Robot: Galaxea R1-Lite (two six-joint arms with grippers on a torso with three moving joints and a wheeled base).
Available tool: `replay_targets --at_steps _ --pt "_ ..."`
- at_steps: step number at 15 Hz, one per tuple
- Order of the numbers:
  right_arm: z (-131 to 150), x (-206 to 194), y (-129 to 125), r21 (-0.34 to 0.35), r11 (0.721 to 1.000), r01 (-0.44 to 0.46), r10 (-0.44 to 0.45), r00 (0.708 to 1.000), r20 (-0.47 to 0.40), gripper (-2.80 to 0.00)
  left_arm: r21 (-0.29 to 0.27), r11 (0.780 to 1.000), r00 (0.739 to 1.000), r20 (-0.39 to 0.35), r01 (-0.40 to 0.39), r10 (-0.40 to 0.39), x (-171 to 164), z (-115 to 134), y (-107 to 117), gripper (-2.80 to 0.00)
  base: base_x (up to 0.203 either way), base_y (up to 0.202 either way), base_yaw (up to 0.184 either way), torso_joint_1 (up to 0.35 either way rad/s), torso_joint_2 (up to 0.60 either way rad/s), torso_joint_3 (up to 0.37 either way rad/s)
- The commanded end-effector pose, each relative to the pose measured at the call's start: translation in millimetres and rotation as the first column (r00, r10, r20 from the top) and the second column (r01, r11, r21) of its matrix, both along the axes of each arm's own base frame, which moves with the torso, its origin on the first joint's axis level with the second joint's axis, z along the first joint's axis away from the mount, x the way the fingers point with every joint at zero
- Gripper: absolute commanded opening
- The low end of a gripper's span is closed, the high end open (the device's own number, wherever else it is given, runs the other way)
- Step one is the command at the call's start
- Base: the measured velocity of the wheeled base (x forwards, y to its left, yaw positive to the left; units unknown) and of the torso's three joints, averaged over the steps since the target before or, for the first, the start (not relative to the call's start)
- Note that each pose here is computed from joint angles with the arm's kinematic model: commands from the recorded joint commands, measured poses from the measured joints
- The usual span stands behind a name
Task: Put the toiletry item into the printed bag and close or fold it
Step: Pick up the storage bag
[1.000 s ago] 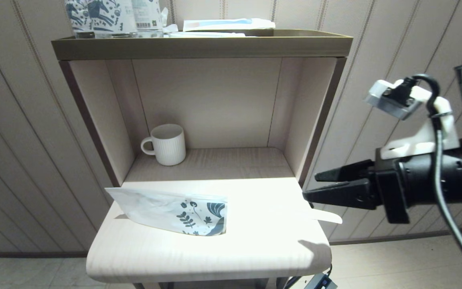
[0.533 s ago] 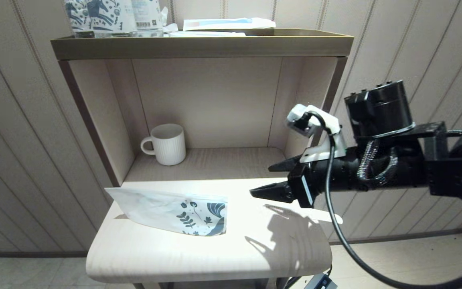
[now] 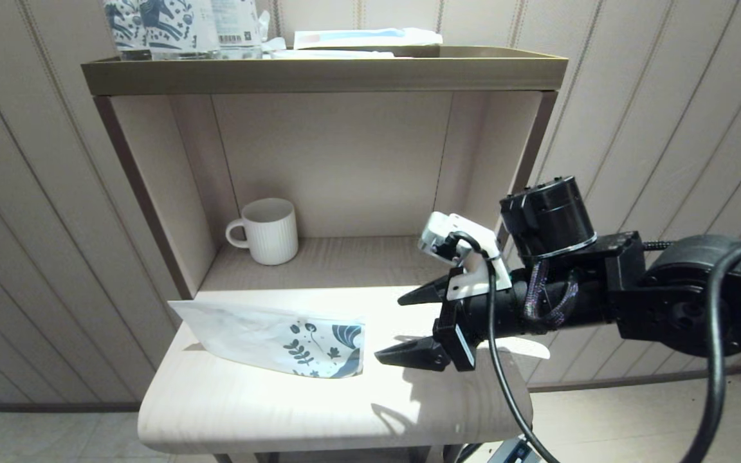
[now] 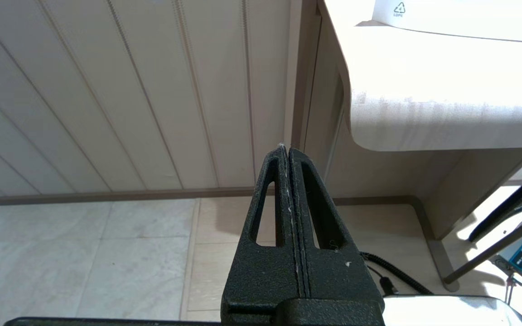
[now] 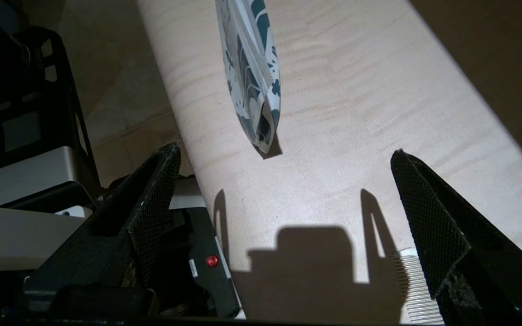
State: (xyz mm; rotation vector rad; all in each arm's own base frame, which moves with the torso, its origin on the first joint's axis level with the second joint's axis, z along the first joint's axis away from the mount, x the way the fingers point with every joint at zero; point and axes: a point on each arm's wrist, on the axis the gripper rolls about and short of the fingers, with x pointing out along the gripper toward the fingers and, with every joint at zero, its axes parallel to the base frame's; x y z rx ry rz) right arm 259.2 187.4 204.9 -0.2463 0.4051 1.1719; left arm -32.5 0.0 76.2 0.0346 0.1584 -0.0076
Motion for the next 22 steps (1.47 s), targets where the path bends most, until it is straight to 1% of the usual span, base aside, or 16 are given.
replay_targets --at_steps 1,4,7,9,14,18,22 --pt "-6 1 3 -0.005 1.000 -0.021 0.021 1.000 -0.016 0.00 0.000 1.000 1.000 -0.003 0.000 0.000 0 0 0 -2.80 0.000 0.000 0.000 0.000 0.00 0.000" --pt "-16 8 18 -0.002 0.998 -0.057 0.057 0.998 -0.024 0.00 0.000 1.000 1.000 -0.003 0.001 -0.001 0 0 0 -2.80 0.000 0.000 0.000 0.000 0.00 0.000" --pt "-21 15 39 0.002 0.995 -0.096 0.096 0.995 -0.021 0.00 0.000 1.000 1.000 -0.003 0.000 0.000 0 0 0 -2.80 0.000 0.000 0.000 0.000 0.00 0.000" --pt "-26 21 47 -0.003 0.995 -0.103 0.103 0.994 -0.026 0.00 0.000 1.000 1.000 -0.003 0.000 0.000 0 0 0 -2.80 0.000 0.000 0.000 0.000 0.00 0.000" --pt "-29 31 58 0.002 0.994 -0.113 0.114 0.993 -0.024 0.00 0.000 1.000 1.000 -0.003 0.000 0.000 0 0 0 -2.80 0.000 0.000 0.000 0.000 0.00 0.000" --pt "-29 28 66 0.007 0.990 -0.143 0.143 0.989 -0.027 0.00 0.000 1.000 1.000 -0.003 0.001 -0.001 0 0 0 -2.80 0.000 0.000 0.000 0.000 0.00 0.000" --pt "-28 28 70 0.012 0.988 -0.152 0.152 0.988 -0.023 0.00 0.000 1.000 1.000 -0.003 0.000 0.000 0 0 0 -2.80 0.000 0.000 0.000 0.000 0.00 0.000"
